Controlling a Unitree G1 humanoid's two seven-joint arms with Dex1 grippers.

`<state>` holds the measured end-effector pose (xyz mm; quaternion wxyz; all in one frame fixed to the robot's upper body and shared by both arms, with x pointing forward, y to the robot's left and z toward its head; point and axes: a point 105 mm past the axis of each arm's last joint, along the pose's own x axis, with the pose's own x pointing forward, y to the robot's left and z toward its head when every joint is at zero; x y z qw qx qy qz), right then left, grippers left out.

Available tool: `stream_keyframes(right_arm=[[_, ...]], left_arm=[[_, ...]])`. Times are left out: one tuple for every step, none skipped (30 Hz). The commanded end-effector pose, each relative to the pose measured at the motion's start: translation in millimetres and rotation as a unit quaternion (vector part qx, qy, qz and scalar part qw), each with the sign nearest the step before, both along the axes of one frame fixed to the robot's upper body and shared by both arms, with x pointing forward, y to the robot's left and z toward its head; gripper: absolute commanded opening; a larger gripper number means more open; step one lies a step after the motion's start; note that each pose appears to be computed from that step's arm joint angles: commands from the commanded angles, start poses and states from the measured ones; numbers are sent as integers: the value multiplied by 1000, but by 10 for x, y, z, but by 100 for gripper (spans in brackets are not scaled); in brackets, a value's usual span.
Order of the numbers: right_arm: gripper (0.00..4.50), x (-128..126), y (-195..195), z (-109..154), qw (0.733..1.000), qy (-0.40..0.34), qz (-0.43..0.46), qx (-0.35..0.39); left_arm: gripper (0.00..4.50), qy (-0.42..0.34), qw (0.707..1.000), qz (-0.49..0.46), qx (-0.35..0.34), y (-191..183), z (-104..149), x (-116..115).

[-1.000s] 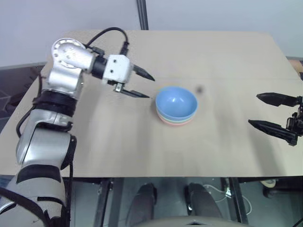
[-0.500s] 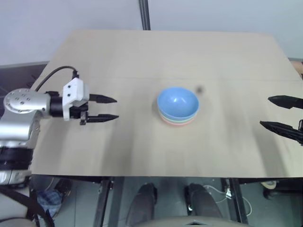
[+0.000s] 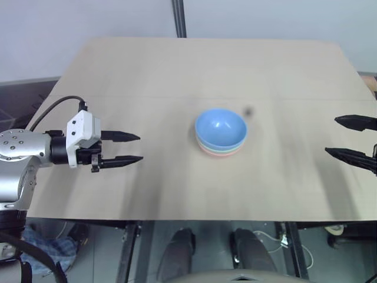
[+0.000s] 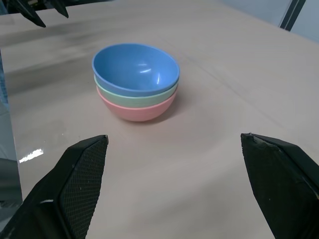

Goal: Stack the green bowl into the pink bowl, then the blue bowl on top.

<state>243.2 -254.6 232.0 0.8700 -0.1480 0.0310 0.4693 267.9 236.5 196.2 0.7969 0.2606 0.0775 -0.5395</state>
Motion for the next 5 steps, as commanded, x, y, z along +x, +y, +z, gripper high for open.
stream_keyframes(right_arm=[[450, -27, -7, 101, 1000, -23, 1, -11], [450, -28, -7, 101, 1000, -23, 1, -12], [450, -30, -6, 99, 1000, -23, 0, -12], [450, -33, -6, 98, 1000, -23, 0, -12], [450, -32, -7, 96, 1000, -24, -1, -12]], left_arm=[[281, -30, 999, -13, 8, -27, 116, -12], [281, -30, 999, -15, 9, -33, 112, -10], [281, -30, 999, -18, 8, -39, 109, -10], [281, -30, 999, -20, 6, -44, 109, -9], [281, -30, 999, -22, 5, -48, 108, -7]])
